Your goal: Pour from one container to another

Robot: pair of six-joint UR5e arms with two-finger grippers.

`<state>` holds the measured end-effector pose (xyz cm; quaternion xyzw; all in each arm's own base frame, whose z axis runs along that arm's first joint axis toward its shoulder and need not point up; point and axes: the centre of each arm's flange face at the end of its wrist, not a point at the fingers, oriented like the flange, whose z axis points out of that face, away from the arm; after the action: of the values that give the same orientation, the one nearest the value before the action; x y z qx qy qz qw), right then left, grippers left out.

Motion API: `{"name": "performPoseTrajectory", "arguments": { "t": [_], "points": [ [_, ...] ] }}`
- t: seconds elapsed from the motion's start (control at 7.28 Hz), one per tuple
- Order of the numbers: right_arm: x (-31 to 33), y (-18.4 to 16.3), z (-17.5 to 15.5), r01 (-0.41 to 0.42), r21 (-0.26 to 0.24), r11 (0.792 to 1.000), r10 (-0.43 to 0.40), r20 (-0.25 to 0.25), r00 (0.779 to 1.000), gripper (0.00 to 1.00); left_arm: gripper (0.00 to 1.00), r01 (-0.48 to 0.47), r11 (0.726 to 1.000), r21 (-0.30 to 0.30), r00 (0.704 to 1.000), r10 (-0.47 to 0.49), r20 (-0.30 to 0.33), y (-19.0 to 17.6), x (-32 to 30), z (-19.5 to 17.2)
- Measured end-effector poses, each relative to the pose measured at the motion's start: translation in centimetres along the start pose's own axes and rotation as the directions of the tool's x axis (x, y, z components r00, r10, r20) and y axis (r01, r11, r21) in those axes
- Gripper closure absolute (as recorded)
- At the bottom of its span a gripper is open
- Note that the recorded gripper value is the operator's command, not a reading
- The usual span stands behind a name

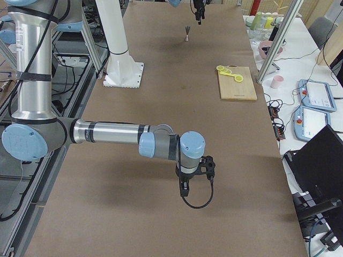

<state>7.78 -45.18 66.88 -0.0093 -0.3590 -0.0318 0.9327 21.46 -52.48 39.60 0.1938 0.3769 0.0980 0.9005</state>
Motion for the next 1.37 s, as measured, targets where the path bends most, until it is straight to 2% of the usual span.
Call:
{"name": "performPoseTrajectory", "arguments": {
  "t": [0.14,0.41,0.69,0.82,1.1,1.37],
  "points": [
    [0.0,0.0,0.0,0.000,0.000,1.000,0.000,0.000,1.000,0.00,0.01,-0.033,0.998,-0.049,0.999,0.035,0.034,-0.5,-2.1,0.2],
    [0.0,0.0,0.0,0.002,0.000,1.000,-0.002,0.000,1.000,0.00,0.01,-0.040,0.991,-0.129,0.998,0.047,0.050,-0.7,-6.5,-0.1],
    [0.0,0.0,0.0,0.003,-0.001,1.000,-0.003,0.000,1.000,0.00,0.02,-0.014,0.988,-0.155,0.995,0.030,0.100,-0.5,-11.4,0.1],
    [0.0,0.0,0.0,0.004,-0.001,1.000,-0.004,0.000,1.000,0.00,0.02,0.001,0.987,-0.158,0.994,0.016,0.105,-0.3,-13.2,-0.2],
    [0.0,0.1,0.0,0.005,-0.001,1.000,-0.005,0.001,1.000,0.00,0.02,0.061,0.985,-0.163,0.998,-0.055,0.041,0.4,-16.2,-1.9],
    [0.0,0.1,0.0,0.007,-0.001,1.000,-0.007,0.001,1.000,0.00,0.02,0.131,0.975,-0.181,0.991,-0.135,-0.010,4.9,-21.7,-3.8]
  ]
}}
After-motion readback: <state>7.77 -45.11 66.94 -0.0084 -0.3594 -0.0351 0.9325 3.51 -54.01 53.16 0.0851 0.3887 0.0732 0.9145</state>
